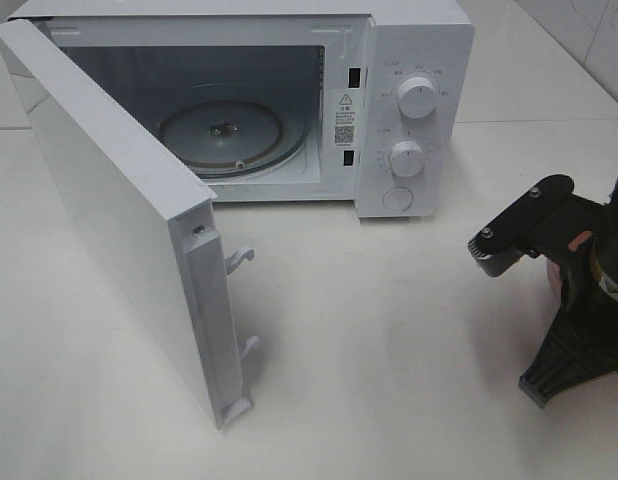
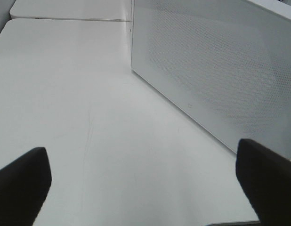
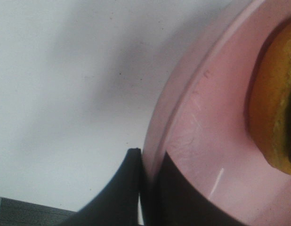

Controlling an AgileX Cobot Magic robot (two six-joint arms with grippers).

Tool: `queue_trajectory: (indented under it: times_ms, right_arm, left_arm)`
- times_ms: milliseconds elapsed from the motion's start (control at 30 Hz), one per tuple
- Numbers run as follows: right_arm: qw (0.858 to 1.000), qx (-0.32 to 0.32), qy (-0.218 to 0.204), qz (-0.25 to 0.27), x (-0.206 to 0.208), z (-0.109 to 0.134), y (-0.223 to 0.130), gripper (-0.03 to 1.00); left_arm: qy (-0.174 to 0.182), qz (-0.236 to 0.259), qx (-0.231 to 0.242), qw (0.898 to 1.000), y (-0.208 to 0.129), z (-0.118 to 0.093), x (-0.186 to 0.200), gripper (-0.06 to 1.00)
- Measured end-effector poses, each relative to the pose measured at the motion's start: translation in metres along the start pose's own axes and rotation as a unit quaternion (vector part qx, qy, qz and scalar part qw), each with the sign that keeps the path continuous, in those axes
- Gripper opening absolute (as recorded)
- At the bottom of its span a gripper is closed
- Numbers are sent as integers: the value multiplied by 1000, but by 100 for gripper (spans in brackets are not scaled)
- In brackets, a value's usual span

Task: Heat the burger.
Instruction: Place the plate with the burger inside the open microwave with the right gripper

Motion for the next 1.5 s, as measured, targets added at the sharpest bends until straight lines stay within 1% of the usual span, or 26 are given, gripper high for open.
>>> queue_trajectory:
  times_ms: [67,167,233,267,333,400,433,533,600,633,700,967,1200,1267,1333,1367,1400,1433,1467,1500]
  right_arm:
    - [1000,22,0,-1,3,7,-2,5]
    - [1000,30,-1,-1,4,10,-3,5]
    - [998,57,-2,-3,8,19,-6,5]
    - [998,57,-2,-3,8,19,-6,5]
    - [997,82,-2,-6,11,27,-9,5]
    - [996,90,-2,-8,12,30,-10,5]
    - [994,107,-1,-11,14,35,-11,5]
    - [993,118,-1,-12,15,37,-12,5]
    - [988,152,1,-19,18,46,-14,5]
    - [988,152,1,-19,18,46,-14,5]
    - [984,174,2,-22,20,50,-15,5]
    - [976,216,-6,-29,21,50,-13,5]
    - [970,241,-6,-33,22,49,-13,5]
    - [968,249,-2,-41,26,49,-11,5]
    - [962,268,3,-59,35,49,-5,5]
    - [962,268,3,-59,35,49,-5,5]
    - [956,283,5,-73,42,50,1,5]
    - [956,283,5,-73,42,50,1,5]
    - [949,302,6,-85,48,50,5,5]
    - [947,310,6,-87,49,50,6,5]
  left_arm:
    - [0,0,0,1000,0,0,0,99]
    - [0,0,0,1000,0,0,0,99]
    - [0,0,0,1000,0,0,0,99]
    - [0,0,0,1000,0,0,0,99]
    - [0,0,0,1000,0,0,0,99]
    - [0,0,0,1000,0,0,0,99]
    - [0,0,0,1000,0,0,0,99]
    - [0,0,0,1000,0,0,0,99]
    - [0,0,0,1000,0,0,0,99]
    - [0,0,0,1000,0,0,0,99]
    - [0,0,0,1000,0,0,0,99]
    - [0,0,0,1000,0,0,0,99]
    - [0,0,0,1000,0,0,0,99]
    - [0,0,0,1000,0,0,0,99]
    - [0,0,0,1000,0,0,0,99]
    - [0,0,0,1000,0,0,0,99]
    - [0,0,0,1000,0,0,0,99]
    - [0,0,0,1000,0,0,0,99]
    - [0,0,0,1000,0,0,0,99]
    - [0,0,0,1000,0,0,0,99]
Point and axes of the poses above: a point on each arm's last joint axis where the gripper is mounted, x pointing back along that axis away from the gripper, z along the wrist's bending axis when the last joint is at zero, y = z × x, the point moved 10 cm from there along -x, pointing out along that axis toward the gripper, and after that the axes turned 9 degrees about -x, right-handed, at the moved point
